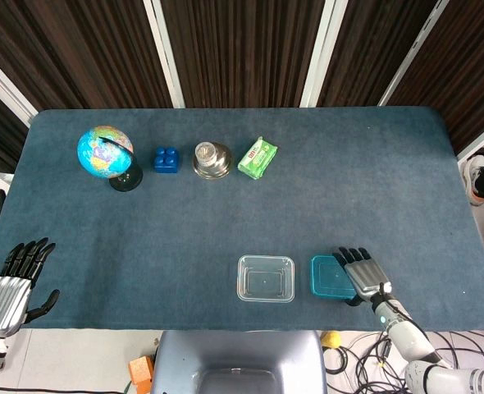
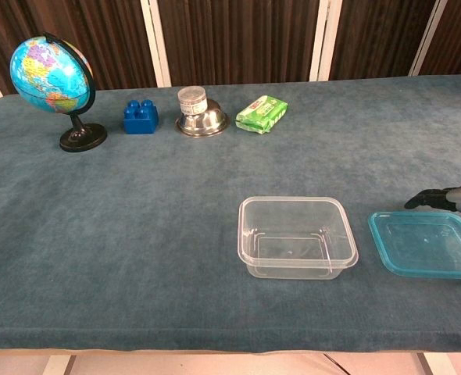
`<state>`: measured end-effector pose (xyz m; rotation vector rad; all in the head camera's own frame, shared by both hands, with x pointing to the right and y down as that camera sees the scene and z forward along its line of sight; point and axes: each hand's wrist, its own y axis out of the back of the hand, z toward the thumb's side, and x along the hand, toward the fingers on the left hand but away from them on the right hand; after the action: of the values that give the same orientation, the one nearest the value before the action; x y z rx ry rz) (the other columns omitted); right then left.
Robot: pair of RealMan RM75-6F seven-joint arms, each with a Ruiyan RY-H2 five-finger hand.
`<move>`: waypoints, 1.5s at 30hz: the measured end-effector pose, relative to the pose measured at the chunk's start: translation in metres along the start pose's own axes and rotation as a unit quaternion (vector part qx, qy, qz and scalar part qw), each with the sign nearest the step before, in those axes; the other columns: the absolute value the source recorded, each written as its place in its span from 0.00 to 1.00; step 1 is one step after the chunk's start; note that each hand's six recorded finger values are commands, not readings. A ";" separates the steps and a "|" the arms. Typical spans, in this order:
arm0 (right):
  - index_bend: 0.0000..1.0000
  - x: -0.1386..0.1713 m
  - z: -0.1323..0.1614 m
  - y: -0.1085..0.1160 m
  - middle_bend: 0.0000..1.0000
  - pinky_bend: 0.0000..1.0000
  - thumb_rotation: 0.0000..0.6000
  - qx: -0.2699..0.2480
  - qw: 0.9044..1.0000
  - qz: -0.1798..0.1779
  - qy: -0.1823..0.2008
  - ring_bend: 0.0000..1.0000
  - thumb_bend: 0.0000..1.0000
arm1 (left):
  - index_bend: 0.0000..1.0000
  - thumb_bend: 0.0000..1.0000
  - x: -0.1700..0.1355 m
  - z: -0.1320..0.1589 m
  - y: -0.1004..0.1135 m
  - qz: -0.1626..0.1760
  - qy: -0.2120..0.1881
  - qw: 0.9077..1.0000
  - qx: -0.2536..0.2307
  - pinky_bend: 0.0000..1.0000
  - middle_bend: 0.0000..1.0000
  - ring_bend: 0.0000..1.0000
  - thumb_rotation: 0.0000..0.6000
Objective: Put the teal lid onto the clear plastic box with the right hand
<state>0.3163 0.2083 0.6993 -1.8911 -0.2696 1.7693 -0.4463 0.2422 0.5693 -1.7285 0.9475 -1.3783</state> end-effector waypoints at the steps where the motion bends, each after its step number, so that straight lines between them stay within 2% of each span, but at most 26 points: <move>1: 0.03 0.000 0.000 0.000 0.00 0.00 1.00 -0.001 1.000 0.001 0.000 0.00 0.10 | 0.00 0.33 0.000 0.000 0.000 0.000 0.001 1.000 0.001 0.01 0.03 0.01 1.00; 15: 0.11 -0.011 0.008 -0.004 0.00 0.00 1.00 0.003 1.000 0.013 0.000 0.00 0.10 | 0.00 0.33 -0.001 -0.003 0.001 0.001 0.007 1.000 0.003 0.01 0.03 0.01 1.00; 21: 0.27 -0.014 0.011 -0.005 0.00 0.00 1.00 0.007 1.000 0.015 -0.002 0.00 0.10 | 0.00 0.33 0.000 -0.003 0.001 0.001 0.008 1.000 0.004 0.01 0.03 0.01 1.00; 26: 0.48 -0.015 0.011 -0.004 0.01 0.00 1.00 0.005 1.000 0.010 -0.002 0.00 0.10 | 0.00 0.33 0.000 -0.003 0.000 0.001 0.008 1.000 0.004 0.01 0.03 0.01 1.00; 31: 0.59 -0.014 0.011 -0.004 0.04 0.00 1.00 0.001 1.000 0.004 0.001 0.00 0.10 | 0.00 0.33 0.000 -0.004 0.001 0.002 0.009 1.000 0.003 0.01 0.03 0.01 1.00; 38: 0.70 -0.011 0.012 0.000 0.08 0.00 1.00 0.000 1.000 -0.011 0.006 0.00 0.10 | 0.00 0.33 0.000 -0.004 0.002 0.003 0.009 1.000 0.002 0.01 0.03 0.01 1.00; 45: 0.74 -0.010 0.011 -0.001 0.10 0.00 1.00 0.003 1.000 -0.012 0.003 0.00 0.10 | 0.00 0.33 -0.001 -0.004 0.002 0.003 0.009 1.000 0.001 0.01 0.03 0.01 1.00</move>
<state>0.3050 0.2068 0.7084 -1.8821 -0.2825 1.7467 -0.4510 0.2412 0.5678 -1.7130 0.9613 -1.3918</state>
